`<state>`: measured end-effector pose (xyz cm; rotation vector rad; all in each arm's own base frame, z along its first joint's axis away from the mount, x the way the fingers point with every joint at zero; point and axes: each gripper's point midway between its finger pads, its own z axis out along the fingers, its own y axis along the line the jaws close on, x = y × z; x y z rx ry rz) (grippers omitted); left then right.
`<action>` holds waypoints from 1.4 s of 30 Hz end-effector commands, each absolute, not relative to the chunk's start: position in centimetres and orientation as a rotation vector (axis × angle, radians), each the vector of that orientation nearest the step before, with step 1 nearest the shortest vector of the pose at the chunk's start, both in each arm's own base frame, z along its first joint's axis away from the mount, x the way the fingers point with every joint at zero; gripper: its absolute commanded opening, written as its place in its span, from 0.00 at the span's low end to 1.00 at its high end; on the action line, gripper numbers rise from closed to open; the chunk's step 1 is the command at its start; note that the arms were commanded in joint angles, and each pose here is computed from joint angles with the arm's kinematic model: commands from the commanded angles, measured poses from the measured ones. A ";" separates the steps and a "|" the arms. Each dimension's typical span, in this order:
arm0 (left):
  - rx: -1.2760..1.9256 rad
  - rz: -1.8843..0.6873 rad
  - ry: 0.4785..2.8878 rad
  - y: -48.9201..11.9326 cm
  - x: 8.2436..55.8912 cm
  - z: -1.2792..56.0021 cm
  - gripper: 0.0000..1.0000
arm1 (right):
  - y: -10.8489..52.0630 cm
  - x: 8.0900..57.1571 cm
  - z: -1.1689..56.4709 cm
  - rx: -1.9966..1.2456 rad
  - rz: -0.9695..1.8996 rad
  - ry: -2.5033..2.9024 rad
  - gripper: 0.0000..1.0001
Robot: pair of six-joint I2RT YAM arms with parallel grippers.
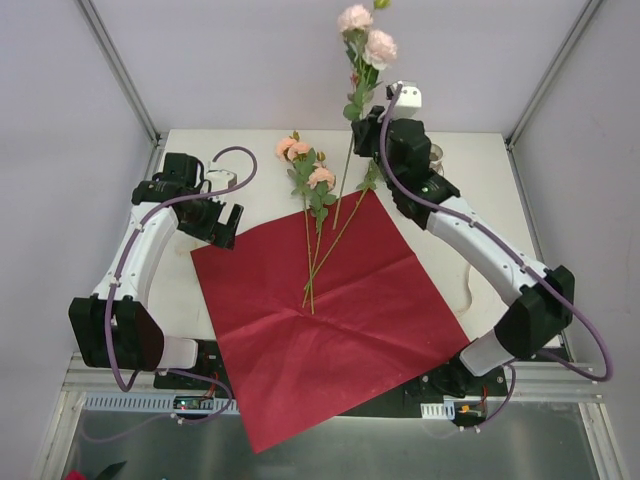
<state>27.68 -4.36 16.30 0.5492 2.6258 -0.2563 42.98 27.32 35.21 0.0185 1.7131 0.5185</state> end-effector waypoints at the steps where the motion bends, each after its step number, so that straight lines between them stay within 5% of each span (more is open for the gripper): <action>1: 0.562 -0.218 2.606 -4.0 27.5 16.9 0.99 | 22.8 41.9 49.0 -0.092 0.278 1.151 0.01; 6: 0.534 -0.220 2.597 -4.1 28.1 17.5 0.99 | 19.0 41.0 55.9 -0.121 0.000 0.962 0.01; 15: 0.545 -0.235 2.585 -4.3 28.7 17.8 0.99 | 11.0 41.4 59.1 0.026 -0.211 0.839 0.01; 37: 0.542 -0.249 2.588 -4.5 29.1 17.7 0.99 | 6.4 46.1 47.3 0.186 -0.208 1.086 0.02; 39: 0.542 -0.249 2.587 -4.5 29.0 17.8 0.99 | 6.0 46.2 46.0 0.214 -0.214 1.121 0.12; 40: 0.542 -0.250 2.583 -4.5 29.0 17.8 0.99 | 5.5 45.9 45.6 0.248 -0.229 1.133 0.29; 42: 0.542 -0.247 2.578 -4.5 29.0 18.0 0.99 | 4.9 45.4 44.9 0.288 -0.219 1.153 0.42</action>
